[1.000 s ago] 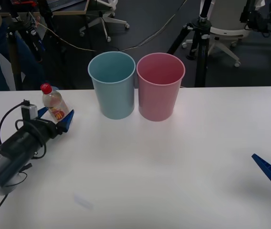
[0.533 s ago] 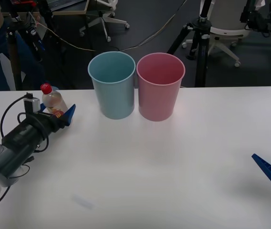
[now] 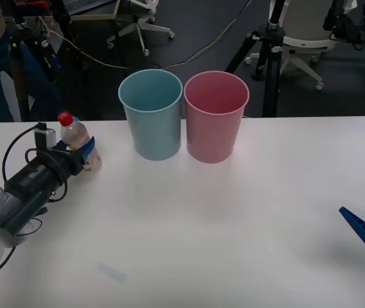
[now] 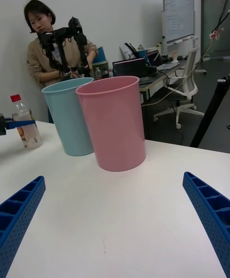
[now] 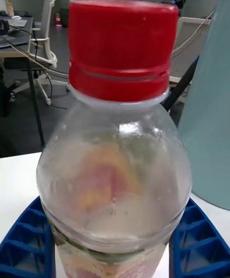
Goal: Grasp the object on the table and drop it into the matching bin: aluminum can to the light blue bin, PET bottle to the pink bin.
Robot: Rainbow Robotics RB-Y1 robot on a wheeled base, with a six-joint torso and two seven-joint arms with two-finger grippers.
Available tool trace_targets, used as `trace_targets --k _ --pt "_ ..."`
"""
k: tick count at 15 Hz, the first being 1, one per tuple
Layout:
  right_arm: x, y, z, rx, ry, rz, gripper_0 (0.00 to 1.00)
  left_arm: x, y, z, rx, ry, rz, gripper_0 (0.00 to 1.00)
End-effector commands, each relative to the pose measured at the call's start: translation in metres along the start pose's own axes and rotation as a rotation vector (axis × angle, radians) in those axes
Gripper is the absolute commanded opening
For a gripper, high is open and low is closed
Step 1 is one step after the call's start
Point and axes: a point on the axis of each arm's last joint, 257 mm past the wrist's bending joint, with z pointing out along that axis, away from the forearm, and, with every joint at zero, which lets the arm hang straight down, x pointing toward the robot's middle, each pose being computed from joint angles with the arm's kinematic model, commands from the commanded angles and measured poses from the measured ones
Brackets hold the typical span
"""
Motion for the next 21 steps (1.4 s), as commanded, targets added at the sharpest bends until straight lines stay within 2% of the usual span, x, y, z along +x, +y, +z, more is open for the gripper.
trace_targets --k 1,8,13,17,21 --pt "0.0 0.0 0.0 0.0 0.0 0.0 1.0 -0.001 -0.003 0.0 0.01 -0.004 -0.001 0.0" --pt "0.0 0.0 0.0 0.0 0.0 0.0 1.0 -0.005 -0.014 -0.004 0.057 -0.019 0.001 0.0" --pt "0.0 0.0 0.0 0.0 0.0 0.0 1.0 -0.015 -0.026 -0.048 0.07 -0.055 0.065 0.0" --pt "0.0 0.0 0.0 0.0 0.0 0.0 1.0 -0.021 -0.052 -0.099 0.108 -0.07 0.092 0.0" --pt "0.0 0.0 0.0 0.0 0.0 0.0 1.0 -0.033 -0.09 -0.149 0.185 -0.058 0.044 0.0"
